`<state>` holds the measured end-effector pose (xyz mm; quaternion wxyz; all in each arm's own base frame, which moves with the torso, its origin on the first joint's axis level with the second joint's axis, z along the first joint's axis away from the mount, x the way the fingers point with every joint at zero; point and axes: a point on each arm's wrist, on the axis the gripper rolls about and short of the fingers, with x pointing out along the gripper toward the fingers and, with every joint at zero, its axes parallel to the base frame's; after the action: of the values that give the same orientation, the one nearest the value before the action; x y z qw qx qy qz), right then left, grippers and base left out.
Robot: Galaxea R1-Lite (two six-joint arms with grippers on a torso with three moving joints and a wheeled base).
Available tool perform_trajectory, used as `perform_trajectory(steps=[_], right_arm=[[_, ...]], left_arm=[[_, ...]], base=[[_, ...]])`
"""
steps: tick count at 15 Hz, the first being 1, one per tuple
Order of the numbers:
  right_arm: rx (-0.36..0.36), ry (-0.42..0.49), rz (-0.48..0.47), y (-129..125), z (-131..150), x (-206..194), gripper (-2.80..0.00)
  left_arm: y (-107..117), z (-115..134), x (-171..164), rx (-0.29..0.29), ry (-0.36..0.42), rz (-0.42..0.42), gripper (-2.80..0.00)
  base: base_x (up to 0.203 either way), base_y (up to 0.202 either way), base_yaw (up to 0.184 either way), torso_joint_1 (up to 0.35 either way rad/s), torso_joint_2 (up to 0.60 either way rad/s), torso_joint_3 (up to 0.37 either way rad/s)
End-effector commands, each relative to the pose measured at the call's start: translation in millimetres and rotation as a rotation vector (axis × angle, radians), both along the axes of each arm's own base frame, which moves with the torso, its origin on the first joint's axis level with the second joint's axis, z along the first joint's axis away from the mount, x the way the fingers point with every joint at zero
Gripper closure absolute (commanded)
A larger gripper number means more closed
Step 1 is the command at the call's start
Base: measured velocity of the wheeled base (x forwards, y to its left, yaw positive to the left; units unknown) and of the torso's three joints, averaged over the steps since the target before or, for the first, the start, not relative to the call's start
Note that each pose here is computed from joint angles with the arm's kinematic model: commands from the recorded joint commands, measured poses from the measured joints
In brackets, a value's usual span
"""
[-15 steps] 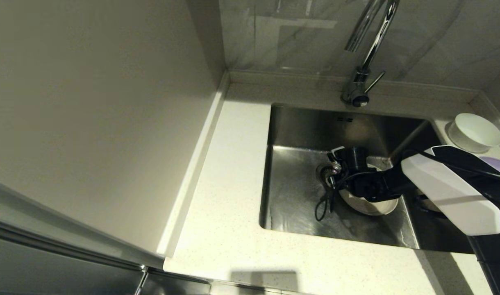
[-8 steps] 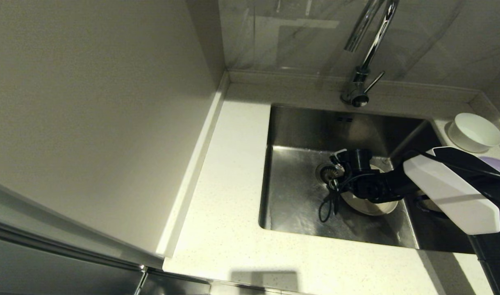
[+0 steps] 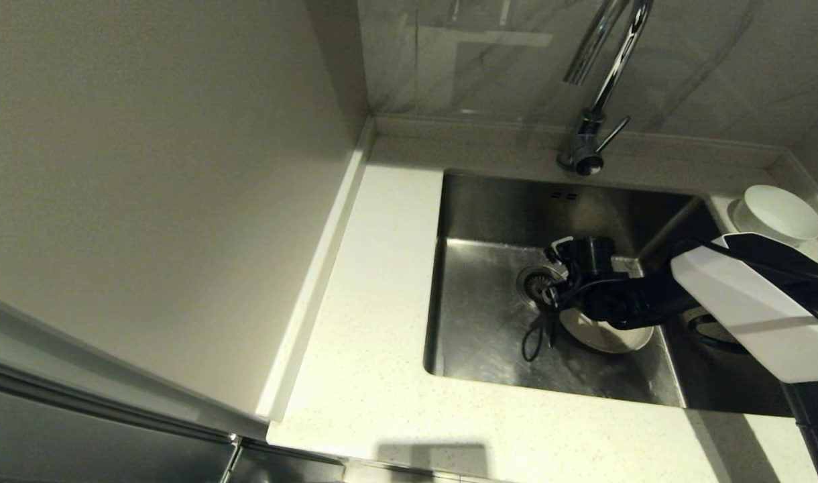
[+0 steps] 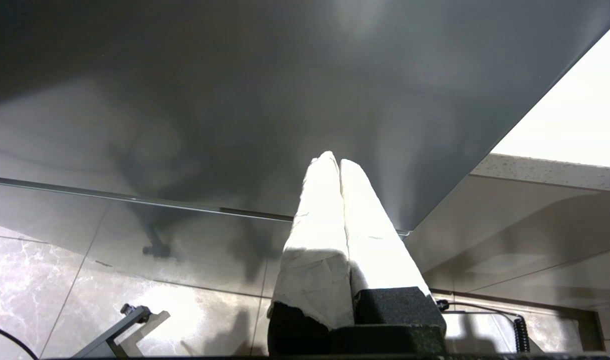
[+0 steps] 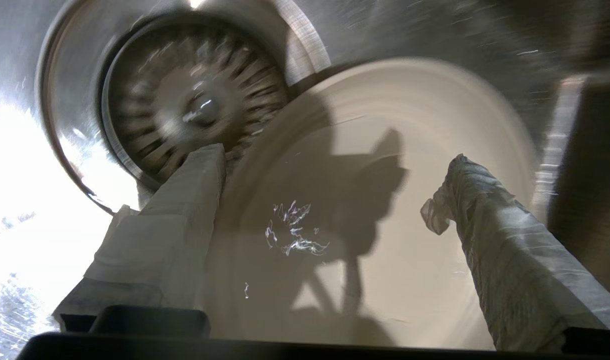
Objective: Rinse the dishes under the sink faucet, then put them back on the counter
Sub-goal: Put a plate back to the table from the sink
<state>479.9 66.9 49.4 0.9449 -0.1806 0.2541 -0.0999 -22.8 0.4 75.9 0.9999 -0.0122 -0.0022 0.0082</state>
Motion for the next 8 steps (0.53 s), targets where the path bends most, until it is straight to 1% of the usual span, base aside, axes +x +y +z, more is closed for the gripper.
perform_trajectory(steps=[1, 3, 6, 8], right_arm=[[0.005, -0.060, -0.009, -2.1, 29.1, -12.7, -2.80], [0.004, -0.090, -0.020, -4.8, 45.1, -30.6, -2.80], [-0.012, -0.066, -0.041, -9.0, 51.2, -62.1, -2.80], [-0.008, -0.063, -0.036, -8.3, 57.6, -76.4, -2.80]], left_arm=[[0.0, 0.0, -0.1, 0.000, -0.002, 0.000, 0.00], [0.0, 0.0, -0.1, 0.000, -0.002, 0.000, 0.00], [0.0, 0.0, -0.1, 0.000, -0.002, 0.000, 0.00], [0.0, 0.0, -0.1, 0.000, -0.002, 0.000, 0.00]], base=[[0.000, 0.000, 0.000, 0.000, 0.00, 0.000], [0.000, 0.000, 0.000, 0.000, 0.00, 0.000], [0.000, 0.000, 0.000, 0.000, 0.00, 0.000], [0.000, 0.000, 0.000, 0.000, 0.00, 0.000]])
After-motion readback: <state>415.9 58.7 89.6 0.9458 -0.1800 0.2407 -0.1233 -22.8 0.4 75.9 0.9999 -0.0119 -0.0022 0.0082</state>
